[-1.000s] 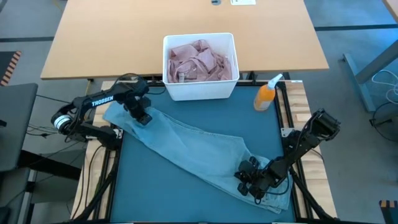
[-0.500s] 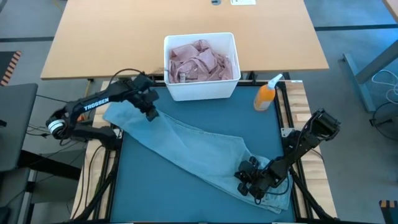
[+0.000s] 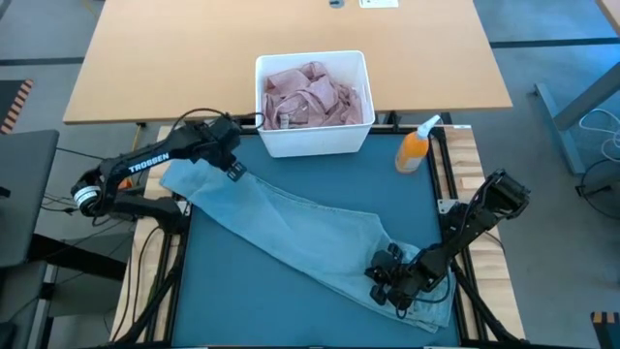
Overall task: Fold Laundry from Bin
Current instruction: Fold the blue pants
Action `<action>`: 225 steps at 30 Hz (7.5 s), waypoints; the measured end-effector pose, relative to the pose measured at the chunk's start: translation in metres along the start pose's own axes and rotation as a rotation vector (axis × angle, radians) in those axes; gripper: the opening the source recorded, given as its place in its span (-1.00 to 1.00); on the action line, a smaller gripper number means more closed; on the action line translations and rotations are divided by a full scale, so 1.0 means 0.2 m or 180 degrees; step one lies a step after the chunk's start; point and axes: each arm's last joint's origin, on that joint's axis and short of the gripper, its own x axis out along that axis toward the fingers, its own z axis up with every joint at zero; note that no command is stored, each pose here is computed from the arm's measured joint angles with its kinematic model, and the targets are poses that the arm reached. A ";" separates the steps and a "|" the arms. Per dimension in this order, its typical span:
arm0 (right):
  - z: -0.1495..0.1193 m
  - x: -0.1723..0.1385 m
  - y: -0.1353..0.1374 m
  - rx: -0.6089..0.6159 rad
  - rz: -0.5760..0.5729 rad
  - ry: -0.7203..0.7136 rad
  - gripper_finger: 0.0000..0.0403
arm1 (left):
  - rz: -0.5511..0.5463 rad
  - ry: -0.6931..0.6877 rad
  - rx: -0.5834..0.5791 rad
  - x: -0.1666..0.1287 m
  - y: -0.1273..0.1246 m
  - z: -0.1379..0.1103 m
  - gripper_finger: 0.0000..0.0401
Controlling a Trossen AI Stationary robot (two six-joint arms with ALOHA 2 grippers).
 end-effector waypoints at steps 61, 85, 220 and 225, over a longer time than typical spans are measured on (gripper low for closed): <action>0.01 0.01 0.01 -0.0089 0.0077 -0.0032 -0.68 | 0.0757 0.0555 0.1638 0.27 -0.05 0.03 -0.99; 0.02 0.01 0.01 -0.0145 0.0062 -0.0045 -0.68 | 0.1153 0.0761 0.1698 -0.21 0.04 0.13 -1.00; 0.44 -0.05 0.09 -0.0921 0.0304 -0.0673 -0.68 | 0.1750 0.2613 0.4725 0.35 -0.12 -0.55 -1.00; 0.45 -0.04 0.11 -0.0805 0.0392 -0.0767 -0.68 | 0.1597 0.2748 0.5079 0.35 -0.12 -0.55 -1.00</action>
